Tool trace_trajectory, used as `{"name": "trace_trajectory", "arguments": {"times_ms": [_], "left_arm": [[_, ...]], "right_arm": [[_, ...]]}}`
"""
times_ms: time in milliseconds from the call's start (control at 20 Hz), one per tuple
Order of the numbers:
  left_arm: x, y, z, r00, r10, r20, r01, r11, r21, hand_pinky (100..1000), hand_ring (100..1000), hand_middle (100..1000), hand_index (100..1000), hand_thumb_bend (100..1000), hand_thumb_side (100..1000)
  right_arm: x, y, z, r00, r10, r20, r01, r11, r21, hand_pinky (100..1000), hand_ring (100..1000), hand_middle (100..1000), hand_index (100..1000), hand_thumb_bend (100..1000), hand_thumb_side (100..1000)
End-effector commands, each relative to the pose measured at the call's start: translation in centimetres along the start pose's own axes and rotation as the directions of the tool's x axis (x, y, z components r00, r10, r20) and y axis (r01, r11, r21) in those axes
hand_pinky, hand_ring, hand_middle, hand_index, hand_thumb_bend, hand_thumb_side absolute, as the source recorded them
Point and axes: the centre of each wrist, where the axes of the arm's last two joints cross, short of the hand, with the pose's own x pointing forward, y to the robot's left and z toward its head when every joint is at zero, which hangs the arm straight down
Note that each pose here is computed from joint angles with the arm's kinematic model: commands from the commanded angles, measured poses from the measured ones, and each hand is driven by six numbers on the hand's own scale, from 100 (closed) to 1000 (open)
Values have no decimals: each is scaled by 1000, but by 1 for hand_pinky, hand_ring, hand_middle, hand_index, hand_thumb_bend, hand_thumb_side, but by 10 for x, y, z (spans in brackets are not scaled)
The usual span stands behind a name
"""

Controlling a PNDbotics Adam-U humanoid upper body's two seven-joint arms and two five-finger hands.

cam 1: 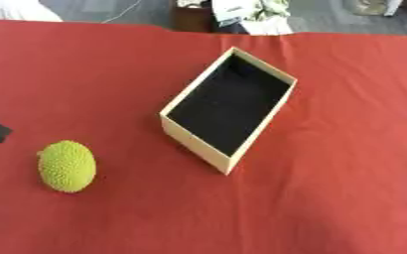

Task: Pick up objects on the table and place them in the box.

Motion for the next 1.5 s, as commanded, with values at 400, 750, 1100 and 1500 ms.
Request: {"name": "trace_trajectory", "arguments": {"times_ms": [400,750,1100,1500], "left_arm": [[-1,-2,-3,936,-217,277,316,864,-391,869,854,842,883,624,100],[-5,11,-11,929,-230,290,323,885,-334,882,870,852,900,631,170],[-8,16,-24,921,-224,320,324,895,-306,892,869,846,905,600,226],[-9,5,-39,917,-202,345,323,883,-341,895,866,843,902,561,232]], "right_arm": [[6,-2,-5,999,-24,21,24,1000,-6,794,926,520,547,100,532],[6,-1,-4,999,-31,20,31,1000,0,795,926,520,547,100,531],[8,0,-3,999,-44,19,44,999,6,795,928,520,547,100,530],[8,1,-2,998,-53,18,53,999,7,795,929,520,547,100,530]]}}
